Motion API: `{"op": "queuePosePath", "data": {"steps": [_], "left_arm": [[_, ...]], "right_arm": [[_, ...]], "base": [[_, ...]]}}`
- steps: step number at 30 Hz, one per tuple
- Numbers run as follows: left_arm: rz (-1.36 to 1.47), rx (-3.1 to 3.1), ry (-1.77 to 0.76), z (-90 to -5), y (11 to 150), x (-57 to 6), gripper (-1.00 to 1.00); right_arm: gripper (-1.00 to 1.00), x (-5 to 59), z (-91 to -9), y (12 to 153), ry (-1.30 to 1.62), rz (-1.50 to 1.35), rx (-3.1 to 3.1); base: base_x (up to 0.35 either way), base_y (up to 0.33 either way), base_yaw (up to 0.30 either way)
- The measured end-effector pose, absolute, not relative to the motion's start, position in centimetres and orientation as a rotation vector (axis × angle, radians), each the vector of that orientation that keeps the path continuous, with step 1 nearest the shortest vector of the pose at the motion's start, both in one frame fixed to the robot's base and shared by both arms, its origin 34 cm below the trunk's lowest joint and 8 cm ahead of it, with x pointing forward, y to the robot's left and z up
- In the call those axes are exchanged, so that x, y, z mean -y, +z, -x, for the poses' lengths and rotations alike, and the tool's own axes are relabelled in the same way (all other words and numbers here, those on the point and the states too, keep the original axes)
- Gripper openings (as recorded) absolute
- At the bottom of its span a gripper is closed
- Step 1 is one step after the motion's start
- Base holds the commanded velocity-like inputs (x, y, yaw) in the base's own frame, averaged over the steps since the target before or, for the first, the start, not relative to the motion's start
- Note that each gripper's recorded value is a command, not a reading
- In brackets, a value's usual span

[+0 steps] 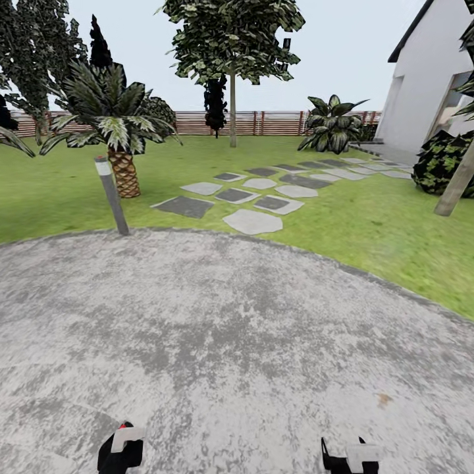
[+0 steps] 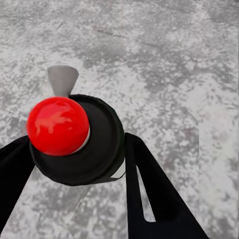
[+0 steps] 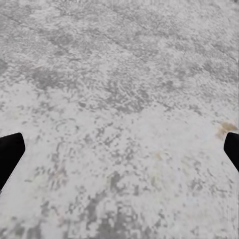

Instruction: In the garden, pick up the pesticide atomizer on the floor and spray pesticide onto both trees until each tree trunk is fully covered.

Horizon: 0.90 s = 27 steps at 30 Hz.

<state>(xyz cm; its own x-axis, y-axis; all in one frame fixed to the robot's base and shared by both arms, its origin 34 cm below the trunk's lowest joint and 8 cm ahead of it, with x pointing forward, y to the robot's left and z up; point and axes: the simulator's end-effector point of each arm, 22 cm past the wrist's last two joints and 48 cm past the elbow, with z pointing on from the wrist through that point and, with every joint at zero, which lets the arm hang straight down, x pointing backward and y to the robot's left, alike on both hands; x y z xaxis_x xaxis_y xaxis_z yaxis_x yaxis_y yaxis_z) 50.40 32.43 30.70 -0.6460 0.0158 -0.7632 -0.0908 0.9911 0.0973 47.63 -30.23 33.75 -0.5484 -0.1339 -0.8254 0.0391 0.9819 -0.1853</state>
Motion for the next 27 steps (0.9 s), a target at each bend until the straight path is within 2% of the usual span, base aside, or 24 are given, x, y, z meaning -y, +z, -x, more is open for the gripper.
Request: {"op": "queuePosePath", "data": {"steps": [10,27], "left_arm": [[0.052,-2.267,0.158,-50.4,30.7,-32.4,-1.0],[0.052,-2.266,0.157,-50.4,30.7,-32.3,-1.0]], "right_arm": [[1.0,30.1,-48.5,36.0,-0.204,0.045,-2.006],[1.0,28.7,-42.0,32.2,-0.159,0.045,-2.079]], "base": [[0.34,0.0,0.0],[0.34,0.0,0.0]]}}
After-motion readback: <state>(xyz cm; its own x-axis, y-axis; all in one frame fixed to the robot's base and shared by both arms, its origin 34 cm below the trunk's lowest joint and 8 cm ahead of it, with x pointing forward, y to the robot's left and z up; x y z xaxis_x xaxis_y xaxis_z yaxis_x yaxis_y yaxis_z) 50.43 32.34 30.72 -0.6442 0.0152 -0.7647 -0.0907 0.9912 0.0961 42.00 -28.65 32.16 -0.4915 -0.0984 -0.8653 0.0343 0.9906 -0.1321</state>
